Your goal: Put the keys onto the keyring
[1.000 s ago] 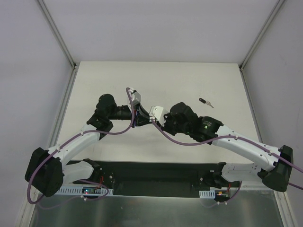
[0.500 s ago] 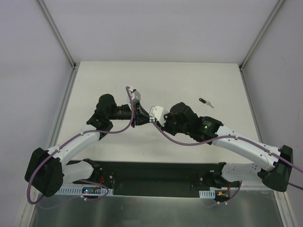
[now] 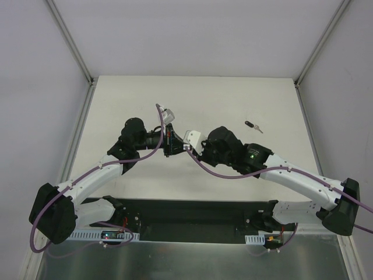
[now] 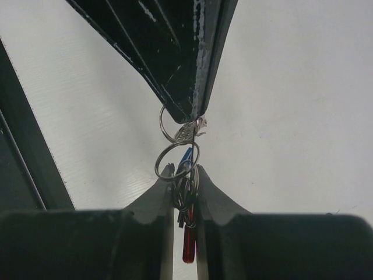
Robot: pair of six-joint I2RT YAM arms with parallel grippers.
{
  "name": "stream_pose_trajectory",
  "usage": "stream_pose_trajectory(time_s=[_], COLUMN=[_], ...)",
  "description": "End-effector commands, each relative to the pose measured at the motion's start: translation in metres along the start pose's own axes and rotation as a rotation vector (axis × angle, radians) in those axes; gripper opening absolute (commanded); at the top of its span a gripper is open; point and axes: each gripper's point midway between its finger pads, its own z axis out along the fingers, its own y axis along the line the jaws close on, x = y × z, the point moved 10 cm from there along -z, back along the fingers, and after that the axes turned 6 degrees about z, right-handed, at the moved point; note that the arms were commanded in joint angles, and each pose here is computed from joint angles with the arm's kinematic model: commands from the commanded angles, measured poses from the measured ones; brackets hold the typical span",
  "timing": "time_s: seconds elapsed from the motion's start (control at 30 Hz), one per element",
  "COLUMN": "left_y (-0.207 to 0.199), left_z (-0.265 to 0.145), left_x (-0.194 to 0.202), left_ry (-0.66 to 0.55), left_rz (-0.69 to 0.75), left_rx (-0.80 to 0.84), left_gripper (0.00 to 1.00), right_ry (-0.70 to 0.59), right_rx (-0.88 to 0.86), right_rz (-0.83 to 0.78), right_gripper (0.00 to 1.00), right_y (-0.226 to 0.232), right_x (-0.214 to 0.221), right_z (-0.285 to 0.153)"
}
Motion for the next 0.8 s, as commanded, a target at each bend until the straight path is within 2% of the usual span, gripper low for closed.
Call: stream_pose_trajectory(time_s=[0.0,0.27,0.5,0.77], left_y=[-0.015,-0.017,-0.017,-0.016], left_z=[-0.002,0.001,0.002,-0.001], left_x=[0.002,0.003,0.004,-0.007], left_ry=[0.019,0.038,0.047,-0.087], left_rz=[-0.106,-0.142,-0.160,-0.110], left_rx=[0.033,0.074,0.110,-0.023], left_gripper=[0.00,0.04,0.00,0.00], right_ry=[-0.071,-0.085,-0.079,-0.083], right_rx=[0.085,0.086,0.096,0.098], right_rz=[0.021,0.029,0.033,0.038], right_gripper=[0.01,0.02,0.02,0.01], right_y=[-0.009,-0.009,-0.009,-0.009], right_x=[-0.012,-0.013,-0.011,-0.013], right_z=[-0.002,-0.003,-0.002,-0.005])
